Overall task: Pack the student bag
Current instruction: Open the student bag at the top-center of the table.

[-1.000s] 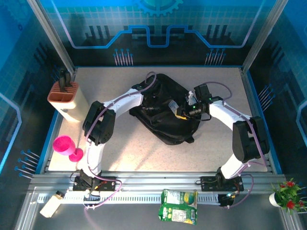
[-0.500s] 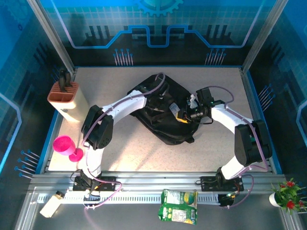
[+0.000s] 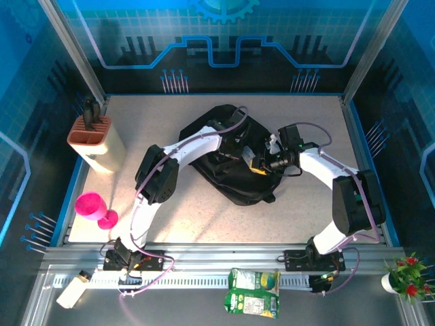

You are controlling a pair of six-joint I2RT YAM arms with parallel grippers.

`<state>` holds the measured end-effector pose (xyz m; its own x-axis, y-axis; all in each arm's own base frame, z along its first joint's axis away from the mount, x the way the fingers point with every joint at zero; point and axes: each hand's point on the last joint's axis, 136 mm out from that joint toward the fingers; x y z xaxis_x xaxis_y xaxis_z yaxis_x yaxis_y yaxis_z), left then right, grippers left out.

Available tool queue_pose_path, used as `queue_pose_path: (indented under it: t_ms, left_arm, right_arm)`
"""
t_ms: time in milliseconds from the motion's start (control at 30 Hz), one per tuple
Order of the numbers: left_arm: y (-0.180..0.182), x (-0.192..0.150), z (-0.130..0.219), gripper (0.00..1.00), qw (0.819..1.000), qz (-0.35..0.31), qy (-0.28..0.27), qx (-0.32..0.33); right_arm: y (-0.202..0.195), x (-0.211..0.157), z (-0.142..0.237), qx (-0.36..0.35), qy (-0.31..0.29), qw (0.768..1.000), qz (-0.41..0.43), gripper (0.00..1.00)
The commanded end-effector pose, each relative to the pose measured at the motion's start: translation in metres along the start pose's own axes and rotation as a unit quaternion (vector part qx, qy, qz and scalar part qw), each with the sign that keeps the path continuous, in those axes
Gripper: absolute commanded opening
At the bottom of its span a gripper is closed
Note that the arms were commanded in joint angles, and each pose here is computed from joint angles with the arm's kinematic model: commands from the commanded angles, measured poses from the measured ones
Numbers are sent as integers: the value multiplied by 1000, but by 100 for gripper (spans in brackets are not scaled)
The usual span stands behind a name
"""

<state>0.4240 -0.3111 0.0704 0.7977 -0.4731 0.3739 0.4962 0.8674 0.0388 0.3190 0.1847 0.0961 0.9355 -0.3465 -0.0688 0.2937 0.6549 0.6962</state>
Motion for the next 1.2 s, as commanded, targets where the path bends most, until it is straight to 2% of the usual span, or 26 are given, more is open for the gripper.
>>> queue_pose_path:
  t_ms: [0, 133, 367, 467, 533, 733, 967, 1167]
  left_arm:
    - [4, -10, -6, 45, 999, -19, 32, 10]
    - [20, -20, -16, 44, 997, -15, 51, 52]
    - [43, -26, -24, 28, 991, -4, 70, 110]
    - [47, -25, -25, 18, 991, -4, 71, 116]
    - [46, -22, -22, 11, 992, -1, 65, 110]
    - [36, 0, 2, 6, 997, 4, 17, 75]
    - [24, 16, 30, 0, 999, 9, -42, 27]
    - [11, 24, 51, 0, 996, 4, -87, -22]
  right_arm:
    - [-60, -20, -5, -97, 27, 991, -92, 4]
    - [-63, -20, -3, -103, 24, 990, -92, 4]
    - [-68, -20, -1, -114, 19, 989, -93, 4]
    - [-69, -20, 0, -118, 19, 988, -94, 4]
    - [-69, -21, 0, -117, 21, 989, -94, 4]
    - [-55, -22, 1, -89, 32, 991, -92, 4]
    - [-35, -25, 0, -50, 54, 994, -86, 5]
    - [-14, -28, -8, -11, 83, 993, -80, 6]
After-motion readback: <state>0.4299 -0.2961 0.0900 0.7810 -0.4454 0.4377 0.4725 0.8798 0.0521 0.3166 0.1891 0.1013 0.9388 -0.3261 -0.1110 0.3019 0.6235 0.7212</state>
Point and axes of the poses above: each hand's point on the last joint's axis, 136 mm out from that joint toward the fingers, its own z axis back along the fingers, its own y axis along the line the jaws close on, x = y × z, and after that the axes turned 12 degrees about -z, right-handed
